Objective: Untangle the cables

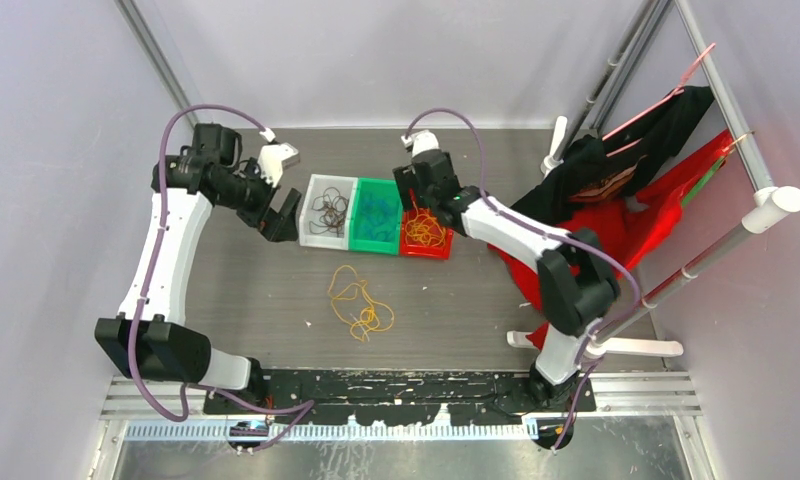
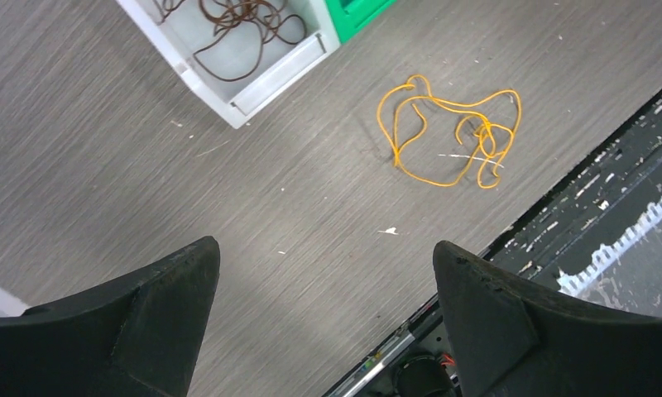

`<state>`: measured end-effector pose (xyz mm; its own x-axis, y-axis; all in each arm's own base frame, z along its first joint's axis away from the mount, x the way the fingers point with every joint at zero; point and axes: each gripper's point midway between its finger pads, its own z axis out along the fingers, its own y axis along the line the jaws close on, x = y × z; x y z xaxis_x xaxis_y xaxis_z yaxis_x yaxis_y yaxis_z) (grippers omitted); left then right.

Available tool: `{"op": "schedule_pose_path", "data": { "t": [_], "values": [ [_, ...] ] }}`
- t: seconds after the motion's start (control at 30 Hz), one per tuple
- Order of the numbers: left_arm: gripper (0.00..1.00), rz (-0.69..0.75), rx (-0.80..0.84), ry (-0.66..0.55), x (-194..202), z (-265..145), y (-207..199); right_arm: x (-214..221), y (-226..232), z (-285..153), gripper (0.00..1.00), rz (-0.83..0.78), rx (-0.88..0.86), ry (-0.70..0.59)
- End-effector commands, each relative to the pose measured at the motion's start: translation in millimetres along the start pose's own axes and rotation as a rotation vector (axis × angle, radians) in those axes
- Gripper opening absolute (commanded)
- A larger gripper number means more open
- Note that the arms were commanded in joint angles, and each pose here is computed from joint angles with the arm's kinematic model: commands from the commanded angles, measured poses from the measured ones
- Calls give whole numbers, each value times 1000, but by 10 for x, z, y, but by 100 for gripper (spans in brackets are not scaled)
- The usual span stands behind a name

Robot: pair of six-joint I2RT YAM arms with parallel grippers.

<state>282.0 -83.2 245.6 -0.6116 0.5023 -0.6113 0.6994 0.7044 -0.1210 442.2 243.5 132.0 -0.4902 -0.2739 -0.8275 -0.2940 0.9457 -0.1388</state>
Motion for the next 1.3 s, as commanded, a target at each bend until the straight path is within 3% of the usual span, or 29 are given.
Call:
{"op": "schedule_pose_path", "data": {
  "t": [0.0, 0.17, 0.27, 0.4, 0.57, 0.93, 1.27],
  "values": [
    [100, -11, -92, -50, -123, -123, 223, -675, -77, -671, 98, 102, -37, -202],
    [99, -18, -143, -69, -124, -219, 343, -607, 246, -1169, 100, 55, -119, -224],
    [99, -30, -154, -71, -101, -236, 381, -415, 693, -1462, 100, 26, -214, -204],
    [100, -38, -172, -72, -61, -240, 420, 125, 1518, -1753, 100, -34, -397, -112],
    [100, -39, -180, -77, -54, -267, 415, 701, 2114, -1751, 100, -86, -481, 19],
    [100, -25, -139, -85, -46, -285, 306, 1213, 2415, -1398, 100, -258, -364, 103],
    [100, 0, -130, -92, -52, -318, 266, 1380, 2510, -1388, 100, -209, -401, 202]
  ]
}}
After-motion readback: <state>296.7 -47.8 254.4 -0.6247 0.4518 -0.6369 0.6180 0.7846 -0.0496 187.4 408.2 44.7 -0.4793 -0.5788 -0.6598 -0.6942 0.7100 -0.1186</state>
